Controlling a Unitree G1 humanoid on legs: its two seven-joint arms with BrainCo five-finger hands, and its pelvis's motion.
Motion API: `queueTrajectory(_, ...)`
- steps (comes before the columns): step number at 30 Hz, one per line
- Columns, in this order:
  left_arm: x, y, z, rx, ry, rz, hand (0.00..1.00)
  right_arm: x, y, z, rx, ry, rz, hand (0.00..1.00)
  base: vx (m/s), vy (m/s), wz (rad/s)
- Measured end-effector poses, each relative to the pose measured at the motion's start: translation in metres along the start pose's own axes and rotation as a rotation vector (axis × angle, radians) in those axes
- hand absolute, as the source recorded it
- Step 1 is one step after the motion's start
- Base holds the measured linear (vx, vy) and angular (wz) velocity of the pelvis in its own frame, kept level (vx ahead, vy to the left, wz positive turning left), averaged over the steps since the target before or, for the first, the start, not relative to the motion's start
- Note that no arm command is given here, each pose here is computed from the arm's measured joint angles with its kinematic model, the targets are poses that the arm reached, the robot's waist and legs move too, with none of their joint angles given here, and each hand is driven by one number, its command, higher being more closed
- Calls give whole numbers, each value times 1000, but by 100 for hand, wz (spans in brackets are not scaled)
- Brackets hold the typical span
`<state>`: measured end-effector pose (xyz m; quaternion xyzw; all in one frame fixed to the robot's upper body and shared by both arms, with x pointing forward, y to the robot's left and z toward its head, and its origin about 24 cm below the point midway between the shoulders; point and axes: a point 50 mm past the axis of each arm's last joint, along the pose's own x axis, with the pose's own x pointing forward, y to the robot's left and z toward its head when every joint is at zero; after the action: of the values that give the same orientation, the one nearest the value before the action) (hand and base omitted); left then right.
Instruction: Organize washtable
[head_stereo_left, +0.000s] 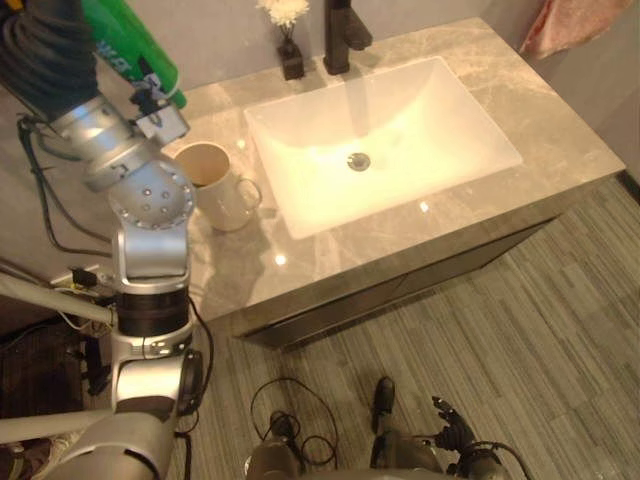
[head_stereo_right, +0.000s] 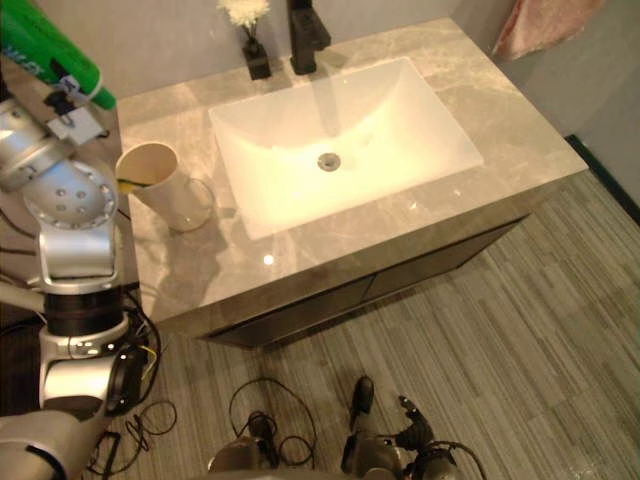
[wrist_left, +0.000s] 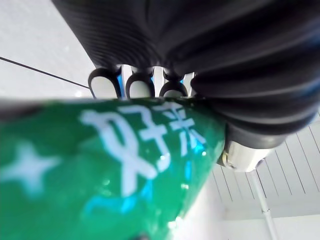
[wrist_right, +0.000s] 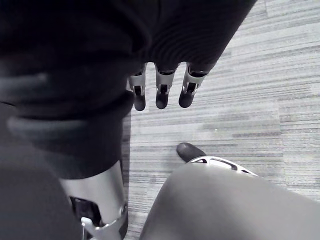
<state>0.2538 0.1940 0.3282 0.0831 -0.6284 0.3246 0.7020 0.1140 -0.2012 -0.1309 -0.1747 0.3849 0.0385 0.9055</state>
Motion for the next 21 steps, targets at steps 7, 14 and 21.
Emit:
queueTrajectory(7, -4, -3, -7, 13, 26, -23, 100, 1, 4, 3, -11, -14, 15, 0, -21, 6, 15)
queueTrajectory(14, -5, -5, -7, 9, 26, -36, 100, 5, 18, 23, 26, -91, 57, 0, 7, 9, 6)
queueTrajectory(21, -11, -9, -19, 38, 71, -82, 100, 8, 50, 45, 69, -161, 143, 0, 34, 23, 2)
